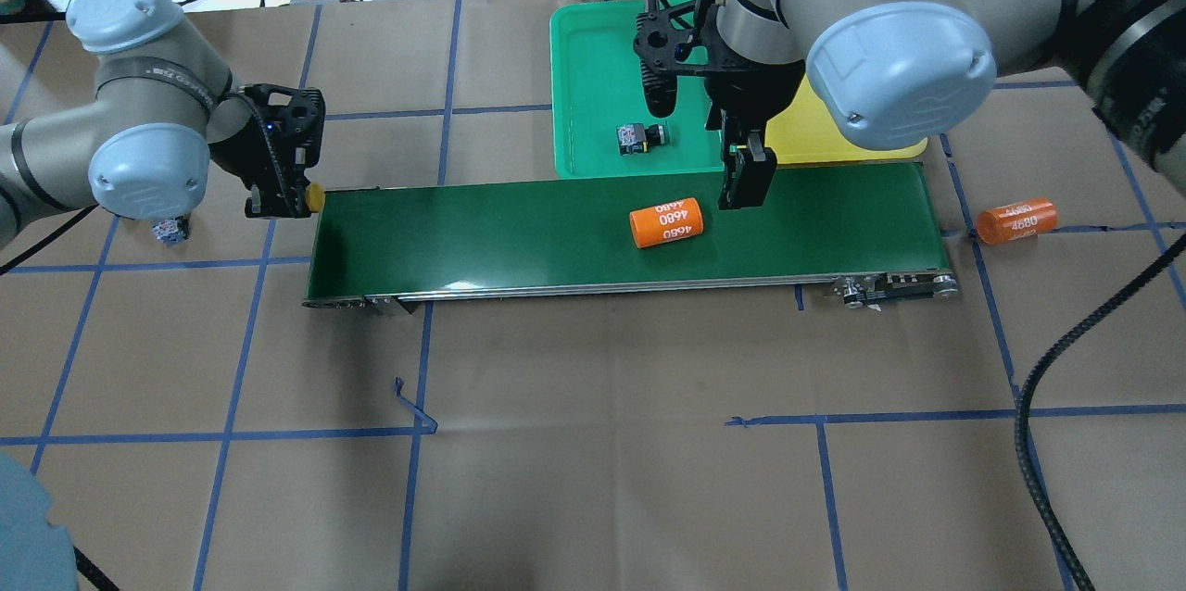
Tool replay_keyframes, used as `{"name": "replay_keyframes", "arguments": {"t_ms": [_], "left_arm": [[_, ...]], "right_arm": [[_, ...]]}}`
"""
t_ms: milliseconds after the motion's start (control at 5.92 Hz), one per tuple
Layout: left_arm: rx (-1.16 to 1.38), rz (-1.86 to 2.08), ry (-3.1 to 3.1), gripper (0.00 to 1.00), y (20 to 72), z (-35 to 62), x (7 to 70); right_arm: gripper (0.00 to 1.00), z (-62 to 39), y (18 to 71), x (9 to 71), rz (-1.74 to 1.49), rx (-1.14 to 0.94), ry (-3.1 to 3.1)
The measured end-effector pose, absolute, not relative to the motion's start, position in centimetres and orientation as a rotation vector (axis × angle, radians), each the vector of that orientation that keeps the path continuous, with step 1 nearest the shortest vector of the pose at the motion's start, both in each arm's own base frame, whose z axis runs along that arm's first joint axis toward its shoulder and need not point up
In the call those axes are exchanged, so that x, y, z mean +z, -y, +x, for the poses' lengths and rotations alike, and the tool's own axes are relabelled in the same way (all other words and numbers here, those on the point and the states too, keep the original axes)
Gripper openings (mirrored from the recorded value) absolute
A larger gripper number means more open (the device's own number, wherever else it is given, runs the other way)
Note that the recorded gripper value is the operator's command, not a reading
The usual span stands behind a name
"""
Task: Sort buttons by color to trays
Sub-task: 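Place the yellow button on the belt with the left gripper and release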
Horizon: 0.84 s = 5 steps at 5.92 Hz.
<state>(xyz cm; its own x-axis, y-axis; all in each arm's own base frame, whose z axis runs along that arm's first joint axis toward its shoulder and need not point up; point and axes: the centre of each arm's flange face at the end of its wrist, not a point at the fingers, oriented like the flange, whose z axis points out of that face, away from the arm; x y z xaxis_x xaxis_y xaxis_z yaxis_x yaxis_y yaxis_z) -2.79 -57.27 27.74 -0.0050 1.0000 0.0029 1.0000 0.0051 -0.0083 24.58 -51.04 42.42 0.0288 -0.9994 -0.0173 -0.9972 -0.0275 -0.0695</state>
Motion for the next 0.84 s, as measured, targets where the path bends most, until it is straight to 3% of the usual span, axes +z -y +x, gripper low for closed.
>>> {"name": "replay_keyframes", "arguments": {"t_ms": [169, 338, 506, 844], "left_arm": [[-0.024, -2.199, 2.198, 0.02, 56.4, -6.5, 27.0], [-0.051, -2.176, 2.21, 0.61, 55.4, -10.3, 25.9], [-0.053, -2.178, 2.224, 0.99, 54.7, -12.9, 25.8], [-0.043, -2.141, 2.279, 0.99, 54.8, -12.0, 26.4]], "right_arm": [[1.0, 24.6, 51.0, 42.4, -2.201, -0.055, -2.152], [1.0, 24.6, 51.0, 42.4, -2.2, -0.054, -2.152], [1.0, 24.6, 51.0, 42.3, -2.2, -0.053, -2.152], [1.0, 24.6, 51.0, 42.3, -2.2, -0.053, -2.152]]}}
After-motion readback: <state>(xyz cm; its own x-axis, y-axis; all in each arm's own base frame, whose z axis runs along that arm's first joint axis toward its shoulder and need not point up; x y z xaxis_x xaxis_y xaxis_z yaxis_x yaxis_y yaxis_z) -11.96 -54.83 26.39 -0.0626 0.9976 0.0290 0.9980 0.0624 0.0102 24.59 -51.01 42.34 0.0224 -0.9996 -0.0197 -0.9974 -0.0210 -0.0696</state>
